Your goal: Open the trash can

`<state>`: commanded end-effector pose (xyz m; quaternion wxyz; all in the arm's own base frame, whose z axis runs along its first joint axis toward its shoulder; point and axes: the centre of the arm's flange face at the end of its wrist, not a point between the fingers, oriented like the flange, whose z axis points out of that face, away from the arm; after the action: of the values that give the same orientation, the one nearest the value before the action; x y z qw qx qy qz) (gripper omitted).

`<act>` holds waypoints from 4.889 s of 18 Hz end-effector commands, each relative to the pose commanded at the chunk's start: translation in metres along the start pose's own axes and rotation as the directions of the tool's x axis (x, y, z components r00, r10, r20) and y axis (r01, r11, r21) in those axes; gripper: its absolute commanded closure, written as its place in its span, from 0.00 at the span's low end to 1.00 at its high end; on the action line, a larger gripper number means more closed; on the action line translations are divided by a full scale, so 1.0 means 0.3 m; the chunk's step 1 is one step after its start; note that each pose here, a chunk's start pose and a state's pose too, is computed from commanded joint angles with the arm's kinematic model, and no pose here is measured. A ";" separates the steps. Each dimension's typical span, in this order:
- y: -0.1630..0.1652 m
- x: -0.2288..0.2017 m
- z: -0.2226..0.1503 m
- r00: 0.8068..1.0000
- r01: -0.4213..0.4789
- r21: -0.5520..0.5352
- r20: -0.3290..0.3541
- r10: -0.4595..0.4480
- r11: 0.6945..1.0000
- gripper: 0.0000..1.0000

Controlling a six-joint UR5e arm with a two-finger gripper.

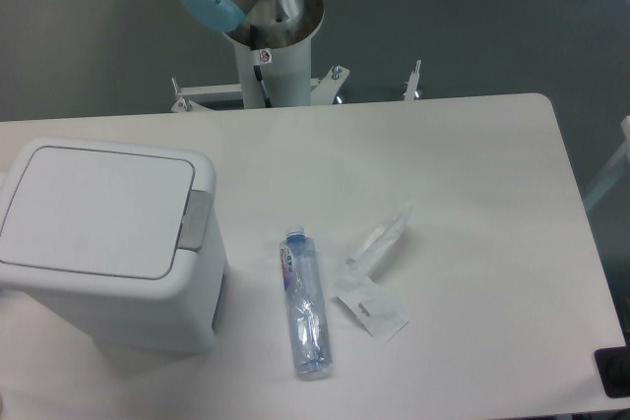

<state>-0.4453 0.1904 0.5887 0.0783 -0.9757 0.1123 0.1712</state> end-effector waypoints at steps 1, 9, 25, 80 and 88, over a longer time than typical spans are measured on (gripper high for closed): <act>0.001 0.001 0.002 1.000 0.000 -0.001 -0.002 0.000 1.000 0.00; -0.064 0.017 0.003 0.977 0.215 0.096 -0.020 -0.214 0.972 0.00; -0.664 0.154 0.080 0.676 0.737 0.250 -0.297 -0.675 0.628 0.00; -1.179 0.383 0.386 0.755 0.622 0.223 -0.426 -0.499 0.751 0.00; -1.179 0.384 0.404 0.753 0.622 0.214 -0.428 -0.500 0.753 0.00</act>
<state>-0.2910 0.5320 0.4760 0.2748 -0.9480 -0.1505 -0.0566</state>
